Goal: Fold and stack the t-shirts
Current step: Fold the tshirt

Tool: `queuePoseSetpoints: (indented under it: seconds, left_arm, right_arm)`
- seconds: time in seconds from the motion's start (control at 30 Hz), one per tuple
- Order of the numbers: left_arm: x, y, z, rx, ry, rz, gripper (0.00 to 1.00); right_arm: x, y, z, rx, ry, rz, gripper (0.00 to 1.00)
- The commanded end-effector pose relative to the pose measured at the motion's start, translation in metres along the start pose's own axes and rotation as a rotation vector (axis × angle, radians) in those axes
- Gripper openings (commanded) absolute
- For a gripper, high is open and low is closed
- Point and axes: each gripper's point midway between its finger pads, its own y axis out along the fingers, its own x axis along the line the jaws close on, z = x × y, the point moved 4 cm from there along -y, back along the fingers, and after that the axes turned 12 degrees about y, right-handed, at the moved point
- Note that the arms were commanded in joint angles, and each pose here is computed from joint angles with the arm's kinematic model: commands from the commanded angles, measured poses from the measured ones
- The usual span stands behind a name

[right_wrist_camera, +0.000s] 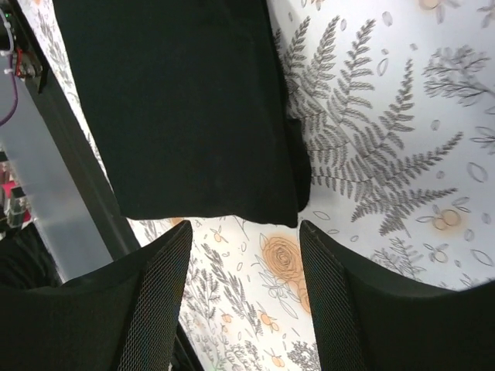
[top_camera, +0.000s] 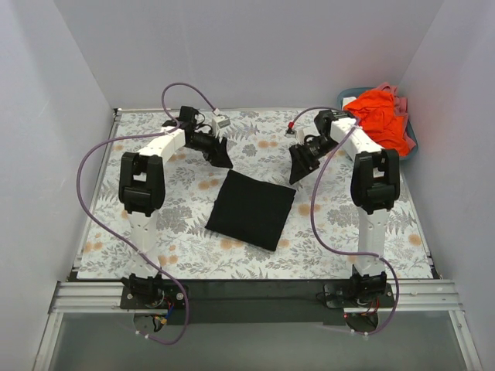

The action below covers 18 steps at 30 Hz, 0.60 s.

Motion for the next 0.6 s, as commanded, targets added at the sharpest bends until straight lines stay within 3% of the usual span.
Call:
queuePoseSetpoints:
  seconds: [0.0,0.1,0.33,0.47,0.57]
  left_arm:
    - [-0.016,-0.008,-0.021,-0.016,-0.035,0.031,0.61]
    - [-0.019,-0.007,-0.016,-0.018,-0.06,0.018,0.61]
    - [-0.02,-0.003,0.001,-0.007,-0.085,-0.026,0.64]
    - [-0.017,0.004,0.006,-0.009,-0.117,-0.005,0.62]
    - [-0.015,0.009,0.006,-0.025,-0.137,0.009,0.54]
  right_arm:
    - [0.0,0.016,0.012,0.064,0.025,-0.023,0.64]
    - [-0.005,0.028,0.016,0.116,0.02,0.006,0.6]
    - [-0.028,0.038,0.016,0.163,0.044,0.096,0.6]
    - [-0.031,0.04,0.023,0.185,0.057,0.101,0.46]
    - [-0.036,0.04,0.023,0.195,0.043,0.126,0.19]
